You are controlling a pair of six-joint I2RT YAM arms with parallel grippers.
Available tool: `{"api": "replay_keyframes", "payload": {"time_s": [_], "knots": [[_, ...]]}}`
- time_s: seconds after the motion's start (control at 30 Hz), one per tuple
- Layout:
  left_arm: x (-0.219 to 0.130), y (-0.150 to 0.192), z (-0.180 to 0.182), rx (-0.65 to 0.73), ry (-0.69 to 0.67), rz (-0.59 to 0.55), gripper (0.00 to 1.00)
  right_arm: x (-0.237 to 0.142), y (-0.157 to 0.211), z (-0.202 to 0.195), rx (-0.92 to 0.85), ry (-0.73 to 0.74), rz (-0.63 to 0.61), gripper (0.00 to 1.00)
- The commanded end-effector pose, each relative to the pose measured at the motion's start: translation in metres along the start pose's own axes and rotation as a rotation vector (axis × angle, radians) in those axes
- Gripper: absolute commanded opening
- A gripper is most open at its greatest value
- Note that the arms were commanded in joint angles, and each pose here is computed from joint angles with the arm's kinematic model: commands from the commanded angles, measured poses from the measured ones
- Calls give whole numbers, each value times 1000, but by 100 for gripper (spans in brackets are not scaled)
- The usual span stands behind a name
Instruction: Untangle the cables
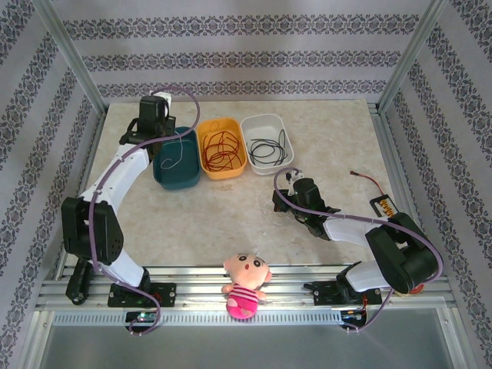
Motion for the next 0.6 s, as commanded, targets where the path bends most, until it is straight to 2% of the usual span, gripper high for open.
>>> {"api": "replay_keyframes", "payload": {"time_s": [0.0,0.3,0.57], "knots": [[12,31,-7,-68,34,99,2,2,-4,6,-18,-1,-13,0],[45,82,-29,-86,81,251,4,2,-1,4,-20,3,-6,0],[78,105,-35,1,41,378,4,1,-2,5,-20,1,-10,0]]}}
Point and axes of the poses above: each hand's point on the last joint's axis, 136 mm out from that joint toward the fingers, its own x axis out along the fingers, its own z axis along the line the jaws close on, y = z × x, the point moved 4 cm from there along -x, back along the fingers
